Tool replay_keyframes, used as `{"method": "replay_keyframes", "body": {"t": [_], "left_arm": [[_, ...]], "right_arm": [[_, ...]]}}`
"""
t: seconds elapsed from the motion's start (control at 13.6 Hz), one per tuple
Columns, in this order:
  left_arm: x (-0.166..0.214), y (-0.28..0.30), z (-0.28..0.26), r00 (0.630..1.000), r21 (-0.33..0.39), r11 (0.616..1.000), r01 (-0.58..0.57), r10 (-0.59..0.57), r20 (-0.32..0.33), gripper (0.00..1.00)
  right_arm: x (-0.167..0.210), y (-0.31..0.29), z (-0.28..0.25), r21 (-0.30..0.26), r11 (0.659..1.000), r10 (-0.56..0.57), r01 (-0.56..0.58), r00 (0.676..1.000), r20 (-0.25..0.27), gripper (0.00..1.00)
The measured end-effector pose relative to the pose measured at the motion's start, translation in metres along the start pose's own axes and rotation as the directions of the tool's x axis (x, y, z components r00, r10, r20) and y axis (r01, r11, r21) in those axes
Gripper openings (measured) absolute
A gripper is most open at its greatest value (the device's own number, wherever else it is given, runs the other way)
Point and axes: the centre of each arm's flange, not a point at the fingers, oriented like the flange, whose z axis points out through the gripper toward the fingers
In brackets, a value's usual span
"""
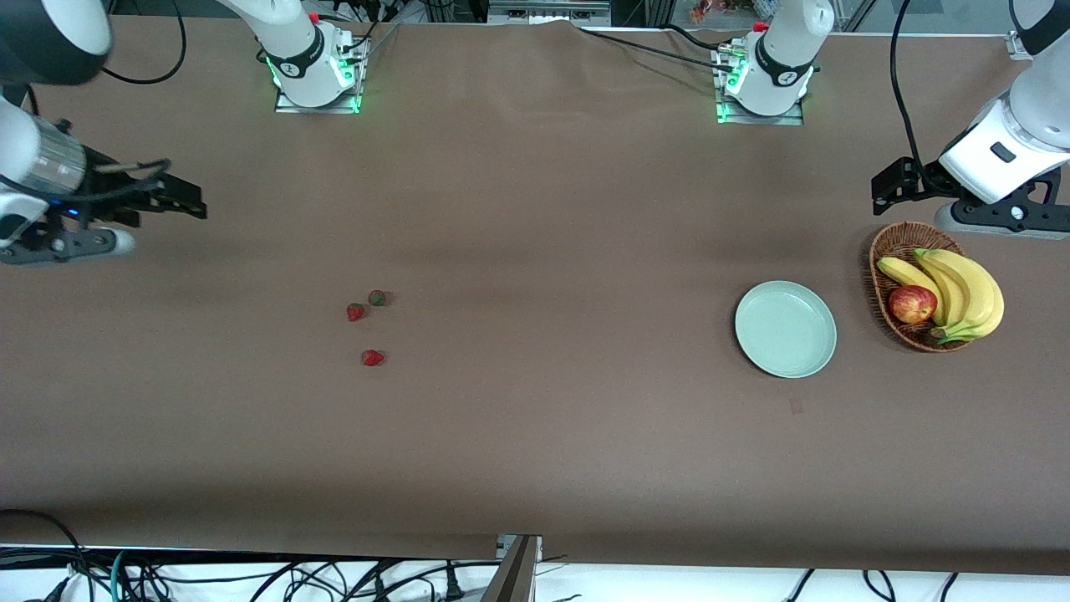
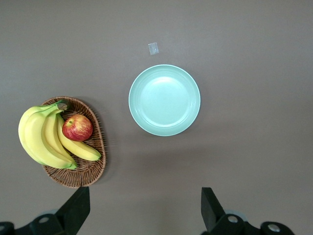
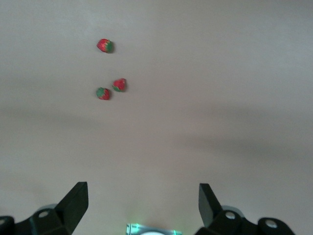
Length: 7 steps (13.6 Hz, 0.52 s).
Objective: Collect all strawberries into plate
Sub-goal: 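Reach the right gripper down toward the cluster of strawberries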
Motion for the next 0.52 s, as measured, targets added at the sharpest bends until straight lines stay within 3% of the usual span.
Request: {"method": "replay_keyframes", "body": {"t": [0.29, 0.52], "left_arm": [[0.0, 0.0, 0.0, 1.0, 0.0, 1.0, 0.0, 0.0, 0.0, 1.0], [0.0, 0.0, 0.0, 1.0, 0.0, 1.0, 0.0, 0.0, 0.0, 1.0]], "right_arm": [[0.048, -0.04, 0.104, 0.022, 0.999, 0.03, -0.03, 0.999, -0.013, 0.99], [0.07, -0.06, 0.184, 0.006, 0.997, 0.075, -0.075, 0.997, -0.027, 0.99]]}}
